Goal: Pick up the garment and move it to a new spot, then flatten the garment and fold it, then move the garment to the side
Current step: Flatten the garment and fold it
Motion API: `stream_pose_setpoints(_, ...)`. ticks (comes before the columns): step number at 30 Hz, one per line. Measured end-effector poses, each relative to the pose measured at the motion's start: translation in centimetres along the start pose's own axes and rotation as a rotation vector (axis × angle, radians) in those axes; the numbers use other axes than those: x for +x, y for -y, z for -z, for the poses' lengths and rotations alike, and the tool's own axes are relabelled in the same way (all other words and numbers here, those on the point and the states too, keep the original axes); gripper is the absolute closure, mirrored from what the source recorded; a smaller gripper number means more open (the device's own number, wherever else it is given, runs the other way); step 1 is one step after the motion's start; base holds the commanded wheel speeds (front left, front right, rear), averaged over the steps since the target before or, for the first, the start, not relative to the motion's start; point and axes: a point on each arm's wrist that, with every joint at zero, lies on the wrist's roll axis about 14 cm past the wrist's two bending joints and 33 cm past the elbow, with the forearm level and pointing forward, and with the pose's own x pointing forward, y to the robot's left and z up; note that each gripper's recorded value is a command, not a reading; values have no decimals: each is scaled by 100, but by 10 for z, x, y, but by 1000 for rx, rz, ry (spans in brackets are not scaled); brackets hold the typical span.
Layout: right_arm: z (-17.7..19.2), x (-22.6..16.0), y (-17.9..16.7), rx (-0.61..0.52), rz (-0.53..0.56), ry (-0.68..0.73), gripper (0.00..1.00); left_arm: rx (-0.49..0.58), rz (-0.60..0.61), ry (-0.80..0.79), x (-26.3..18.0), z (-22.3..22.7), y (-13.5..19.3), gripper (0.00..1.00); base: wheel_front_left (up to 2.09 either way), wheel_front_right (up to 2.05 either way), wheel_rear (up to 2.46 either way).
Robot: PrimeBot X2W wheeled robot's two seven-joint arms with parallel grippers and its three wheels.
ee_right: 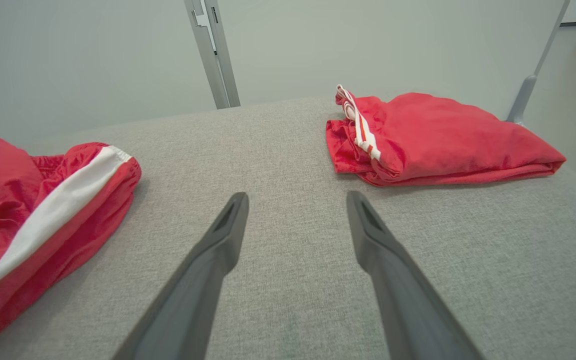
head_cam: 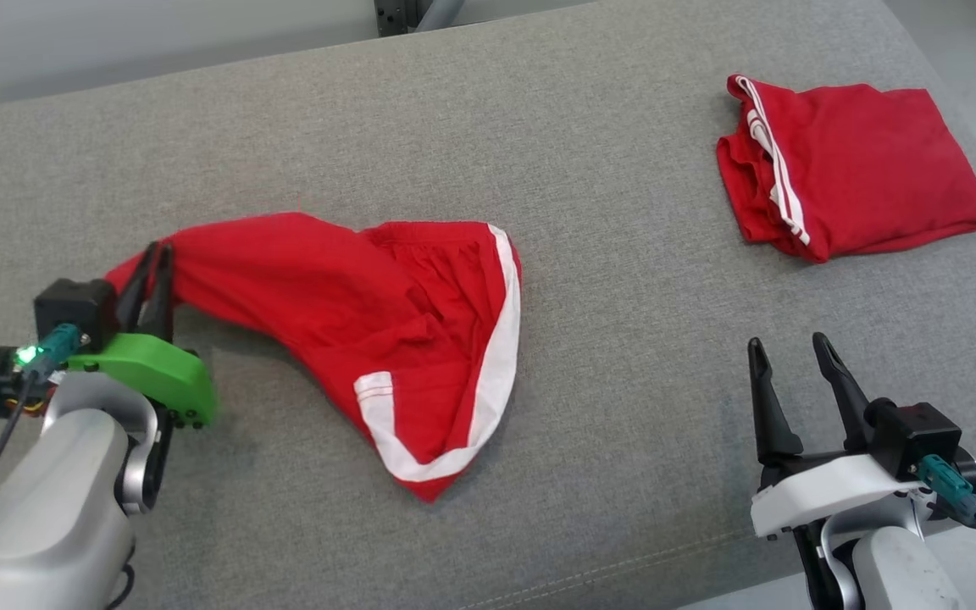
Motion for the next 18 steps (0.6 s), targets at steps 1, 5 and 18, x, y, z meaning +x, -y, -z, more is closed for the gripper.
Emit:
stream_pose_setpoints(1, -1, 1, 0, 1, -1, 1, 0, 7, -8, 20, 2, -7, -3, 100, 0, 0, 0)
stream_pose_setpoints(5, -2, 0, 2, 2, 8, 6, 0, 45, -67, 101, 12, -35, -21, 100, 0, 0, 0)
stream_pose_setpoints(18, 0, -15, 20, 2, 64, -3, 0, -28, -129, -89, -14, 39, -30, 0, 0, 0, 0)
